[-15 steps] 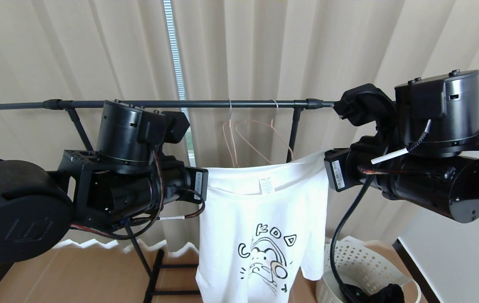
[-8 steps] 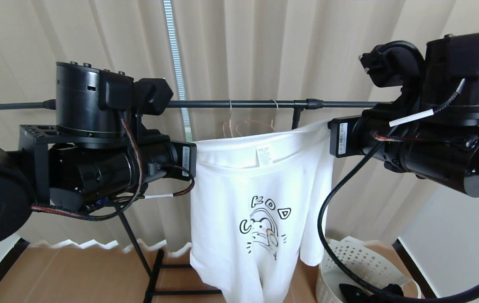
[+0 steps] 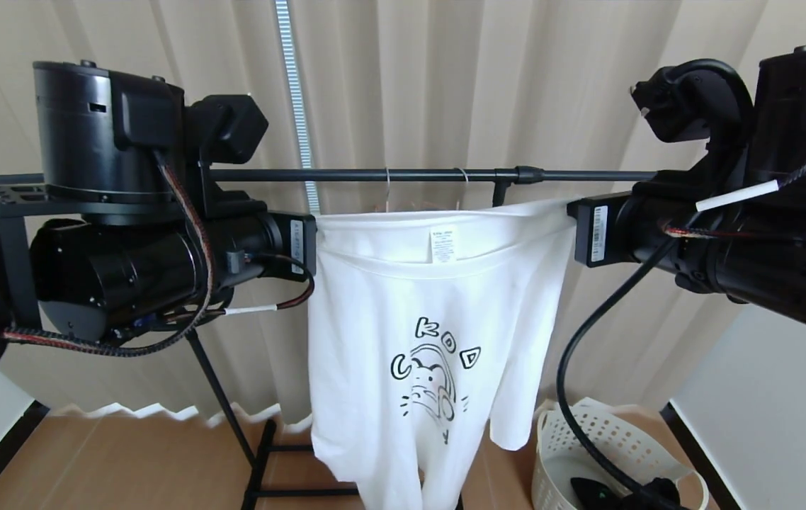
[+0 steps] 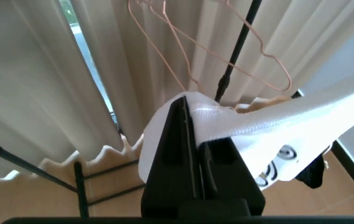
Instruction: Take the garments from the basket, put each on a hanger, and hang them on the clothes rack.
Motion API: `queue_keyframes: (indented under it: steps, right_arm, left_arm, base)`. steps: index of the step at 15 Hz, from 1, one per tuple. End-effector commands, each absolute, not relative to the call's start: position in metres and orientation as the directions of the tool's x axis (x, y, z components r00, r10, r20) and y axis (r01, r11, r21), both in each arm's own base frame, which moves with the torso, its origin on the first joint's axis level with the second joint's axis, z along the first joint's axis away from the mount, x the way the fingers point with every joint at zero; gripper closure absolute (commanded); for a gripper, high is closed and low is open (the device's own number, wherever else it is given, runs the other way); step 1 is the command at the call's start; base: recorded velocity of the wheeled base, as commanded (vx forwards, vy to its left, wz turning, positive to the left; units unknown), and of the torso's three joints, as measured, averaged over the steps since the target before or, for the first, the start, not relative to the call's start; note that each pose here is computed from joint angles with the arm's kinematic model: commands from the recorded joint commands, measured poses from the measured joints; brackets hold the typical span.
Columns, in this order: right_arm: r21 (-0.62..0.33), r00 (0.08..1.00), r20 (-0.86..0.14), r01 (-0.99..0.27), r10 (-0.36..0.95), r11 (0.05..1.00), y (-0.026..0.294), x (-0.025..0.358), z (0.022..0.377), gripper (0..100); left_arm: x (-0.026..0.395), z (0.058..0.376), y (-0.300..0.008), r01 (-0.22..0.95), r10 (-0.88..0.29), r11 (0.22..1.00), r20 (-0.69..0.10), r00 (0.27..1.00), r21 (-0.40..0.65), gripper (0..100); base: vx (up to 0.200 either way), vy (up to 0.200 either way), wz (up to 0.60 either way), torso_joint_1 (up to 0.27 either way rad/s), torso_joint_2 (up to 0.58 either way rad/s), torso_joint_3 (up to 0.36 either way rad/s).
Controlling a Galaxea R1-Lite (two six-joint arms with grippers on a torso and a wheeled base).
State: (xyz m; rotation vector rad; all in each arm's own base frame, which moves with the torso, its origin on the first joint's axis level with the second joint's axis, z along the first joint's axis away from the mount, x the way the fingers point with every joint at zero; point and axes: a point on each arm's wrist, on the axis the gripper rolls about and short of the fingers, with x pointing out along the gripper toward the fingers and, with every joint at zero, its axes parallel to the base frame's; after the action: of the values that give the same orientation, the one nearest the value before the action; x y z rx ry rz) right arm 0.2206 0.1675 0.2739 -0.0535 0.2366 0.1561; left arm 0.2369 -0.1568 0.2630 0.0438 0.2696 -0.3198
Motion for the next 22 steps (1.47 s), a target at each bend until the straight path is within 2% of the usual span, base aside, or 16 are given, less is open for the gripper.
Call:
queue_keyframes:
  steps: [1, 4, 6, 9, 11, 13, 16, 18, 19, 22]
  right_arm:
    - [-0.078, 0.952, -0.259, -0.192, 0.166, 0.978, 0.16, 0.203, 0.276, 100]
    - [-0.172, 0.875, -0.41, -0.351, 0.257, 0.92, 0.159, 0.154, 0.274, 100]
    - [-0.183, 0.821, -0.46, -0.46, 0.337, 0.869, 0.175, 0.133, 0.27, 100]
    - [-0.077, 0.757, -0.492, -0.53, 0.431, 0.844, 0.213, 0.119, 0.263, 100]
    - [0.053, 0.705, -0.501, -0.554, 0.501, 0.831, 0.237, 0.118, 0.264, 100]
    - [0.174, 0.68, -0.495, -0.533, 0.541, 0.828, 0.26, 0.12, 0.268, 100]
    - [0.28, 0.685, -0.466, -0.486, 0.56, 0.828, 0.274, 0.125, 0.276, 100]
    - [0.272, 0.689, -0.473, -0.479, 0.549, 0.835, 0.271, 0.126, 0.275, 100]
    - [0.238, 0.697, -0.489, -0.471, 0.524, 0.849, 0.264, 0.13, 0.273, 100]
    - [0.051, 0.74, -0.52, -0.471, 0.427, 0.88, 0.22, 0.142, 0.273, 100]
  left_arm:
    - [0.243, 0.275, -0.161, 0.315, -0.309, 0.949, -0.233, 0.922, -0.011, 100]
    - [0.27, 0.284, -0.182, 0.33, -0.328, 0.944, -0.196, 0.924, -0.024, 100]
    - [0.288, 0.292, -0.196, 0.337, -0.338, 0.941, -0.158, 0.928, -0.033, 100]
    - [0.313, 0.301, -0.221, 0.358, -0.358, 0.933, -0.099, 0.928, -0.018, 100]
    - [0.322, 0.303, -0.235, 0.375, -0.374, 0.927, -0.074, 0.925, 0.004, 100]
    - [0.325, 0.301, -0.249, 0.397, -0.395, 0.918, -0.067, 0.916, 0.008, 100]
    - [0.324, 0.299, -0.259, 0.416, -0.415, 0.909, -0.065, 0.907, 0.01, 100]
    - [0.324, 0.299, -0.258, 0.414, -0.412, 0.91, -0.064, 0.909, 0.009, 100]
    - [0.325, 0.3, -0.254, 0.405, -0.404, 0.914, -0.067, 0.912, 0.01, 100]
    - [0.321, 0.31, -0.228, 0.355, -0.348, 0.935, -0.136, 0.927, 0.024, 100]
  base:
    - [0.0, 0.0, 0.0, 0.0, 0.0, 0.0]
    - [0.0, 0.0, 0.0, 0.0, 0.0, 0.0]
    - [0.0, 0.0, 0.0, 0.0, 0.0, 0.0]
    - [0.0, 0.0, 0.0, 0.0, 0.0, 0.0]
    - [0.0, 0.0, 0.0, 0.0, 0.0, 0.0]
    - [0.0, 0.0, 0.0, 0.0, 0.0, 0.0]
    - [0.0, 0.0, 0.0, 0.0, 0.0, 0.0]
    - [0.0, 0.0, 0.0, 0.0, 0.0, 0.0]
    - [0.0, 0.0, 0.0, 0.0, 0.0, 0.0]
    - [0.0, 0.0, 0.0, 0.0, 0.0, 0.0]
